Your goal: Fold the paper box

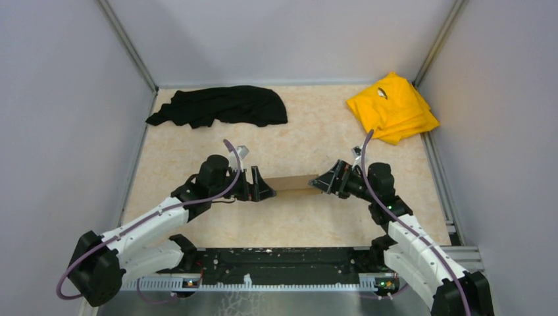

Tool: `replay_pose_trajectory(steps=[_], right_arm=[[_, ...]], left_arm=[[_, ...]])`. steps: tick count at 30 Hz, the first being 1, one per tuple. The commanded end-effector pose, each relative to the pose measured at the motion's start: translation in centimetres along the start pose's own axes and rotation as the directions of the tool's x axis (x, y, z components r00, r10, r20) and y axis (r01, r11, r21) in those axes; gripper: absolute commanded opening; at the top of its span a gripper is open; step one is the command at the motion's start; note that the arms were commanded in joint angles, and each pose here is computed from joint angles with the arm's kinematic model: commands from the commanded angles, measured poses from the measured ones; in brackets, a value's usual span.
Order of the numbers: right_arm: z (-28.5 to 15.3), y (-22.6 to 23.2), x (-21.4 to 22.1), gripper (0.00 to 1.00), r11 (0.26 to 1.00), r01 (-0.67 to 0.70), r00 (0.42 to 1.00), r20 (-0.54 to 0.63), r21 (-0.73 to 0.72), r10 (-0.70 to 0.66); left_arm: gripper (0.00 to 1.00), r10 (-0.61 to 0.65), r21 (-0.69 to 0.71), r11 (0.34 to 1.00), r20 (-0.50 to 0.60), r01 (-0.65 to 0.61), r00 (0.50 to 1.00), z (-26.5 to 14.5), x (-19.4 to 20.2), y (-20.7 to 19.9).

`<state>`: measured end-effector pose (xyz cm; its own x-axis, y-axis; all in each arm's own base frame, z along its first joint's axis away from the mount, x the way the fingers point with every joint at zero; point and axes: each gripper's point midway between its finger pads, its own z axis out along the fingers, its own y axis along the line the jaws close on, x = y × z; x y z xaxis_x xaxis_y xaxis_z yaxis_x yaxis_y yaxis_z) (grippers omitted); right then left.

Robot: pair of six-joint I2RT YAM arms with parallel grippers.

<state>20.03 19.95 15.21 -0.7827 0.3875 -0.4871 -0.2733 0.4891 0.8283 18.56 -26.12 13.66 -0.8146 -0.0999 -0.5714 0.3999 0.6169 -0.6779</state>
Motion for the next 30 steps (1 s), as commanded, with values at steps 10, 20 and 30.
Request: replay_pose_trajectory(steps=[10,20,30], right_arm=[[-0.7,6.3,-1.5,0.99,0.979,0.019,1.000,-0.018,-0.201,-0.023],[-0.7,7.1,-2.1,0.99,0.978,0.012,1.000,-0.016,-0.210,-0.016],[0.2,6.7,-2.6,0.99,0.981,0.014,1.000,-0.025,-0.193,-0.019]], left_arm=[[0.99,0.070,0.176,0.980,0.102,-0.087,0.992,-1.1,-4.7,-6.4],[0.99,0.048,0.175,0.982,0.094,-0.064,0.994,-1.4,-4.6,-6.4],[0.99,0.024,0.147,0.988,0.087,-0.037,0.996,-1.2,-4.6,-5.1]])
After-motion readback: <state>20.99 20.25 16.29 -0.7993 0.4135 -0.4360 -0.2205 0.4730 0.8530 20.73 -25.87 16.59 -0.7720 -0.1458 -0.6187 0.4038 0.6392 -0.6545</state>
